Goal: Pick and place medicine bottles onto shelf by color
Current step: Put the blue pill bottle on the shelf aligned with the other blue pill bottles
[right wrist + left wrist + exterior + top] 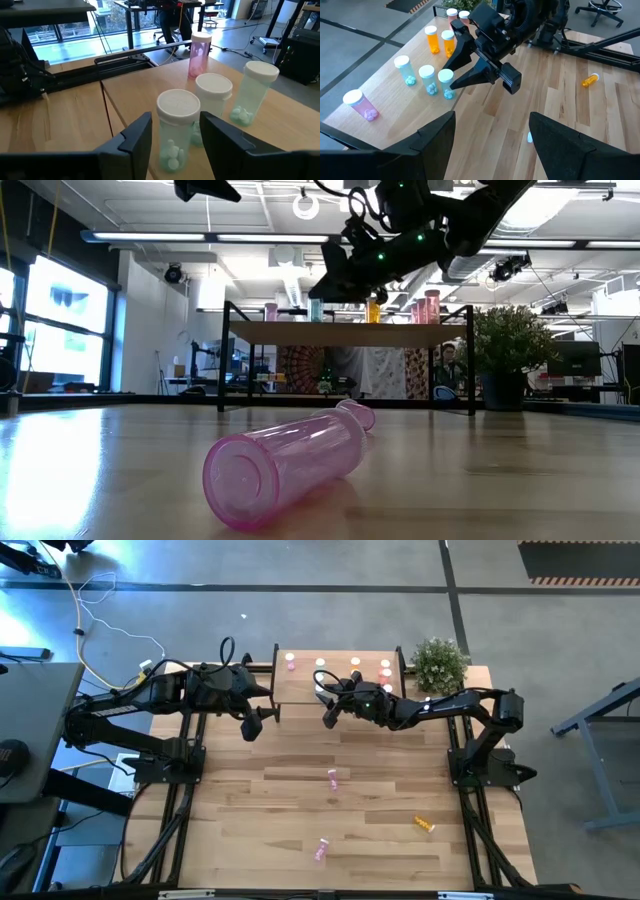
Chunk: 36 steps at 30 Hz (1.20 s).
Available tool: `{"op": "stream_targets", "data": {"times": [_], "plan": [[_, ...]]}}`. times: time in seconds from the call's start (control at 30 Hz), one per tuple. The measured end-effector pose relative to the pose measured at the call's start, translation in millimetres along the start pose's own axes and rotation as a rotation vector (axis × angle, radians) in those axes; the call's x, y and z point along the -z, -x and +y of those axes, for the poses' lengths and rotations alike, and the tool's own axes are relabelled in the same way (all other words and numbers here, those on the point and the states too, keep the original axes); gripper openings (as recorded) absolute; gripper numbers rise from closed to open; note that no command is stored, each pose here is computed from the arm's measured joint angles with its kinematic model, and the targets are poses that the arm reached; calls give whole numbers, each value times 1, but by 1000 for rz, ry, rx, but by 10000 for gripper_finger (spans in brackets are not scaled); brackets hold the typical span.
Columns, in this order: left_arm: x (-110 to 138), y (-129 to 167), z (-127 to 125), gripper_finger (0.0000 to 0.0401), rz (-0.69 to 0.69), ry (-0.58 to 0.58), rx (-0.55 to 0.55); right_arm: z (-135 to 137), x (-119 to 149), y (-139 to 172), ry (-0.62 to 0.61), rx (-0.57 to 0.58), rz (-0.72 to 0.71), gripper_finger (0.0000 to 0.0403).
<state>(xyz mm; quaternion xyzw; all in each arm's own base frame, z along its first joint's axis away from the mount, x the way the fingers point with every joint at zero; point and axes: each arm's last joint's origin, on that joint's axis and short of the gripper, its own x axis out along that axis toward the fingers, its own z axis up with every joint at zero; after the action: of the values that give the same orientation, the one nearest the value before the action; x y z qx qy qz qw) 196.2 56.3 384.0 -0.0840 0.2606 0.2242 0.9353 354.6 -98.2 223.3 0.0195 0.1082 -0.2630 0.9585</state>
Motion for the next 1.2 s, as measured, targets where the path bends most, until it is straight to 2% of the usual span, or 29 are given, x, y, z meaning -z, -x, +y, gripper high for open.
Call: {"op": "stream_targets", "data": {"times": [0.53, 0.87, 1.2], "plan": [[0, 0, 0, 245, 1, -2, 1, -2, -4, 6, -8, 34, 25, 158], [0, 0, 0, 245, 1, -19, 1, 2, -15, 3, 8, 32, 128, 158], [0, 0, 0, 245, 1, -35, 1, 9, -17, 5, -28, 18, 146, 158]]}}
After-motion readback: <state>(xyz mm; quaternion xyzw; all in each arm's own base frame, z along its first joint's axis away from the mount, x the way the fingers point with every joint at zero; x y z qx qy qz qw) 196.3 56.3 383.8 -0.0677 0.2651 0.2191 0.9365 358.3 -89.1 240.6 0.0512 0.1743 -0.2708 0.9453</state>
